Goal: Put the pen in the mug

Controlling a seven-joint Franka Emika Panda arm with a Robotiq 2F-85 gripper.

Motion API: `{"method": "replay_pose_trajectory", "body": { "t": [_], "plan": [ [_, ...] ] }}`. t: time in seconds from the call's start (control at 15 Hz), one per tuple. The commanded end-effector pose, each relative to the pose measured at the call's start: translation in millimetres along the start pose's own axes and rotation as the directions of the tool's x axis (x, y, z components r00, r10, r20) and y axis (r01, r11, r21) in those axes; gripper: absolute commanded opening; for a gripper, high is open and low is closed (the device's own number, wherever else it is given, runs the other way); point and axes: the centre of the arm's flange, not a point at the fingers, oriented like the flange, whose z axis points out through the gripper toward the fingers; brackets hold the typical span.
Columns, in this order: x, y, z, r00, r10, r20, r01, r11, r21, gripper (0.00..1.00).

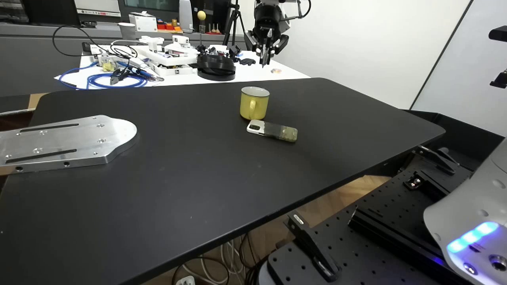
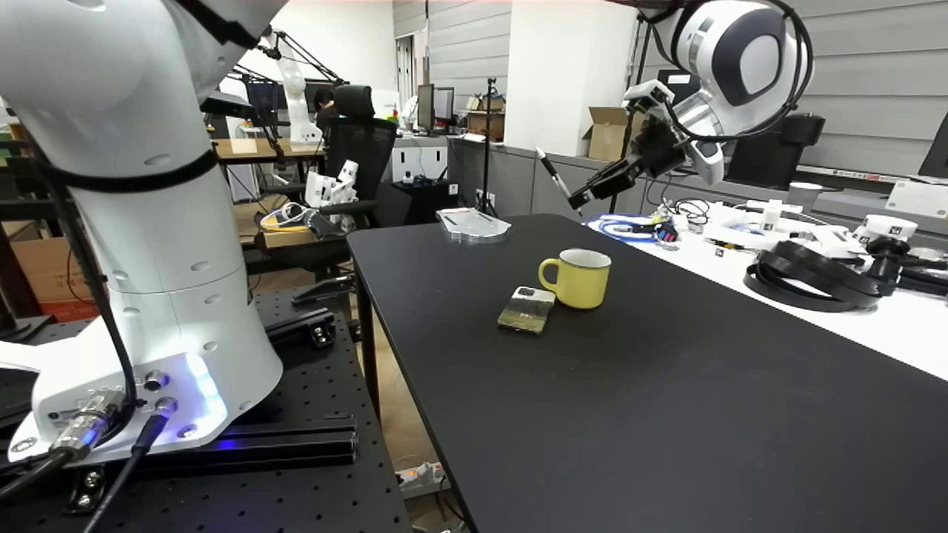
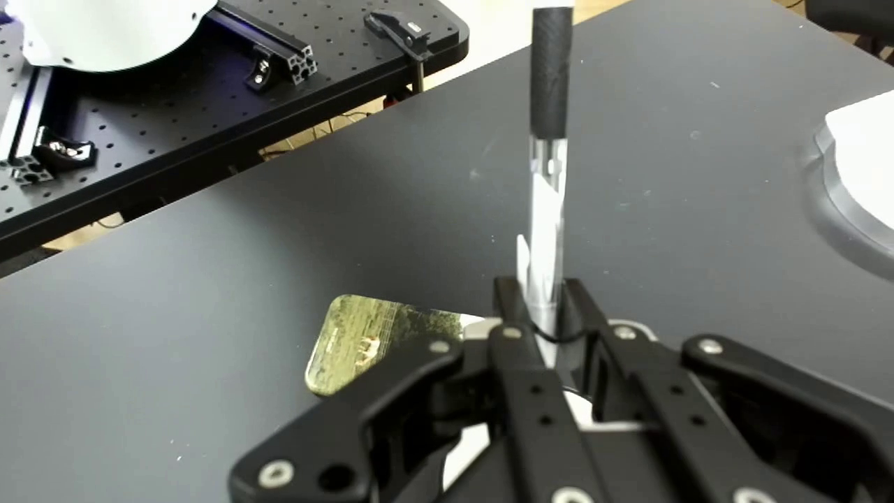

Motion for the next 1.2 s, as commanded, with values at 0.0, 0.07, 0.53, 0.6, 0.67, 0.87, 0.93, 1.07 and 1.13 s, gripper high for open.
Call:
{"method": "replay_pose_trajectory", "body": {
  "t": [0.0,0.07,0.53,0.6,0.67,0.87,0.93,1.07,1.13],
  "plan": [
    [44.1,-24.8,-33.1,0.997,0.037,0.075,-0.041,0.998,0.046,0.04],
    [53.1,-25.2,-32.9,0.996,0.038,0.085,-0.043,0.997,0.058,0.04],
    [100.4,-21.1,-23.8,0.986,0.059,0.154,-0.075,0.992,0.102,0.04],
    [105.2,-20.5,-20.7,0.987,0.067,0.143,-0.083,0.991,0.106,0.04],
    [109.3,-20.6,-16.9,0.990,0.076,0.116,-0.089,0.989,0.114,0.04],
    [119.2,-24.2,-8.8,0.996,0.081,0.038,-0.085,0.988,0.127,0.04],
    [119.7,-25.6,-8.6,0.997,0.073,0.022,-0.075,0.989,0.129,0.04],
    [116.3,-29.1,-10.4,0.998,0.066,0.006,-0.066,0.989,0.136,0.43],
    [112.5,-30.8,-12.8,0.998,0.059,0.000,-0.058,0.989,0.138,0.47]
  ]
}}
